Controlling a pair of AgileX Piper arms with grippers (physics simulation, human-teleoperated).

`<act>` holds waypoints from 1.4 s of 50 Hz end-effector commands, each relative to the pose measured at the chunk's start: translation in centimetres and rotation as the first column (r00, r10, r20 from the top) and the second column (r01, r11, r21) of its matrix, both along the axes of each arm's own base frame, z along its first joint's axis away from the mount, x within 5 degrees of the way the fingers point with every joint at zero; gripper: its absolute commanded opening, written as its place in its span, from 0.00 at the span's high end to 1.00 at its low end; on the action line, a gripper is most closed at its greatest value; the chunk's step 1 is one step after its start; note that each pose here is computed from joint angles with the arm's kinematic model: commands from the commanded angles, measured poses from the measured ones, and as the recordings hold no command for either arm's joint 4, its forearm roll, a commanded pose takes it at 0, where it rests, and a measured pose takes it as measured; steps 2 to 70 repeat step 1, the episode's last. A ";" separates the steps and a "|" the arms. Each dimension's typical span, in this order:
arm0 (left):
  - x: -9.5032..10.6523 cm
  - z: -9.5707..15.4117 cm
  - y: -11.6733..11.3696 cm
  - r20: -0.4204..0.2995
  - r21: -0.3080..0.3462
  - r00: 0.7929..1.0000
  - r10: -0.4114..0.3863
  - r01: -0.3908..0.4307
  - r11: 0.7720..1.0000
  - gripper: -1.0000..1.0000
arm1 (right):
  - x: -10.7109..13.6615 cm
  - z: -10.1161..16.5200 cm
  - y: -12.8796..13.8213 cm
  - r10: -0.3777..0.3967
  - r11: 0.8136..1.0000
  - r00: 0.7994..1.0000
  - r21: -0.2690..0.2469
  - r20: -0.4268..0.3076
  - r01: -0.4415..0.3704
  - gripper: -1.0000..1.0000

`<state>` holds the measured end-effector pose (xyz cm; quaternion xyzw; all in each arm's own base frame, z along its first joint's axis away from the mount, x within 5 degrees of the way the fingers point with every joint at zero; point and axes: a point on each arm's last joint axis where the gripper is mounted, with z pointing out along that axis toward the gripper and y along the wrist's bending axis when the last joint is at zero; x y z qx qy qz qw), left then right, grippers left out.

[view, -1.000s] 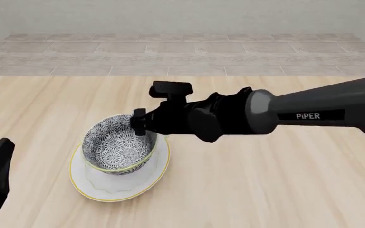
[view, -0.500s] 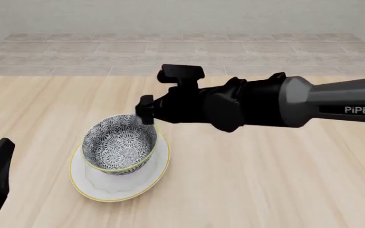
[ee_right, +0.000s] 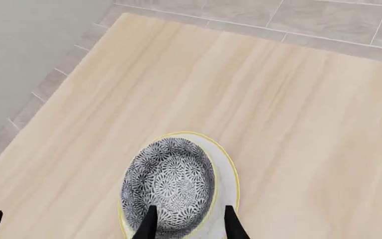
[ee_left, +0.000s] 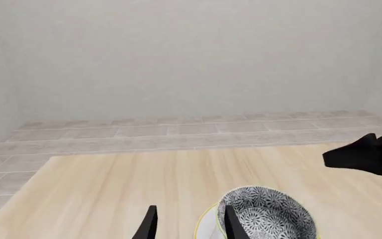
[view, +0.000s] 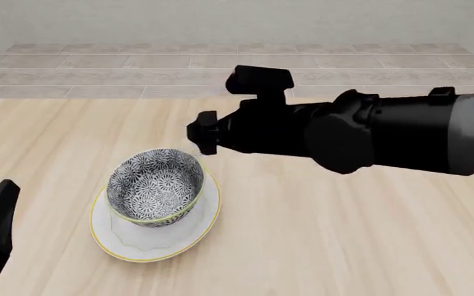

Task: Put the bowl on the plate.

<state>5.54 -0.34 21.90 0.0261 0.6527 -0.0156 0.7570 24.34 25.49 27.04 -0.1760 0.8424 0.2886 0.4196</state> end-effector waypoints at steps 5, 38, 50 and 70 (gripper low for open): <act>0.0 0.0 0.0 -0.004 -0.002 1.000 -0.001 0.001 1.000 0.00 | -1.8 1.1 -1.8 0.001 1.000 1.000 0.030 0.025 -0.002 0.00; 0.0 0.0 0.0 -0.004 -0.002 1.000 -0.001 0.001 1.000 0.00 | -1.8 1.1 -1.8 0.001 1.000 1.000 0.030 0.025 -0.002 0.00; 0.0 0.0 0.0 -0.004 -0.002 1.000 -0.001 0.001 1.000 0.00 | -1.8 1.1 -1.8 0.001 1.000 1.000 0.030 0.025 -0.002 0.00; 0.0 0.0 0.0 -0.004 -0.002 1.000 -0.001 0.001 1.000 0.00 | -1.8 1.1 -1.8 0.001 1.000 1.000 0.030 0.025 -0.002 0.00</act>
